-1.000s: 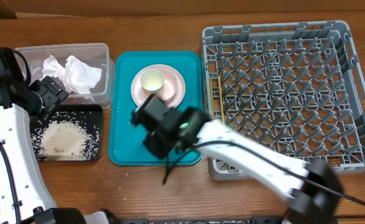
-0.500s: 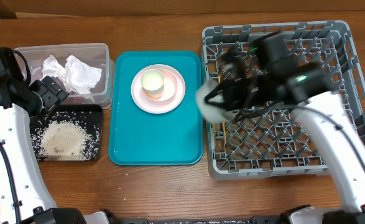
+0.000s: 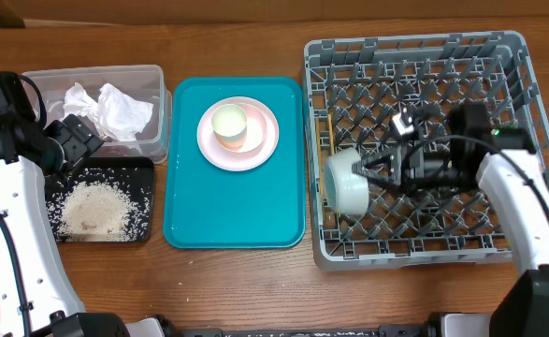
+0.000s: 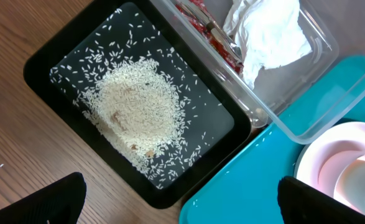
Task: Sort waste into correct bins and load items into the dishwasher
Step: 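Lift the grey bowl and carry it right into the dish rack, then tilt the grey bowl upright in the rack and release it, then move the right gripper left over the small white bowl on the pink plate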
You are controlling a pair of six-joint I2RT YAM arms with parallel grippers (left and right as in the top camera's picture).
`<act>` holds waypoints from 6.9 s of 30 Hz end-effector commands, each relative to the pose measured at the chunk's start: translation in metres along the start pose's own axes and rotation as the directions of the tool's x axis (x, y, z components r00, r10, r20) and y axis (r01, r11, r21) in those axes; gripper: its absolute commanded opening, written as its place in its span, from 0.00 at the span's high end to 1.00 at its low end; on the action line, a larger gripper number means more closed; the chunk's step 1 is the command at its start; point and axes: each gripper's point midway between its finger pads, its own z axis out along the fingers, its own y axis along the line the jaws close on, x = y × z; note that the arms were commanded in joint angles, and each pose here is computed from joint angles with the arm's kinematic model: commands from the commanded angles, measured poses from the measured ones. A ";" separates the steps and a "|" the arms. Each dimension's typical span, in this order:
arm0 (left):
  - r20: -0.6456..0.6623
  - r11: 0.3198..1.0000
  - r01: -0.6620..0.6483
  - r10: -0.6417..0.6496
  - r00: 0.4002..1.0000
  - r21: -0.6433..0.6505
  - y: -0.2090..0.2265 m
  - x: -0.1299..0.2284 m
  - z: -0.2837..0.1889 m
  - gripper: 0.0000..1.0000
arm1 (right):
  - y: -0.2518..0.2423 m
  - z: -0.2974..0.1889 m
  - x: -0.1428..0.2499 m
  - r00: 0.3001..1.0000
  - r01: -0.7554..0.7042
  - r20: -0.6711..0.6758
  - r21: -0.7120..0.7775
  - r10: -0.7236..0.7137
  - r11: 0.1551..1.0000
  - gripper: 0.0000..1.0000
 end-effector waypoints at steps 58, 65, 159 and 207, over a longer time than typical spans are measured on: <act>0.013 1.000 -0.008 0.008 1.000 0.004 -0.002 -0.004 -0.003 0.00 | -0.101 -0.084 -0.011 0.945 -0.237 0.291 0.303 0.148 0.923 0.77; 0.013 1.000 -0.008 0.008 1.000 0.004 -0.002 -0.004 -0.003 0.00 | -0.082 -0.094 -0.021 0.961 -0.217 0.258 0.473 0.101 0.854 0.77; 0.013 1.000 -0.008 0.008 1.000 0.004 -0.002 -0.004 -0.003 0.00 | -0.084 0.053 0.016 0.967 0.250 -0.198 0.864 -0.163 0.436 0.96; 0.013 1.000 -0.009 0.009 1.000 0.004 -0.002 -0.004 -0.003 0.00 | 0.088 0.111 -0.037 0.813 0.530 -0.117 0.557 -0.571 0.639 0.55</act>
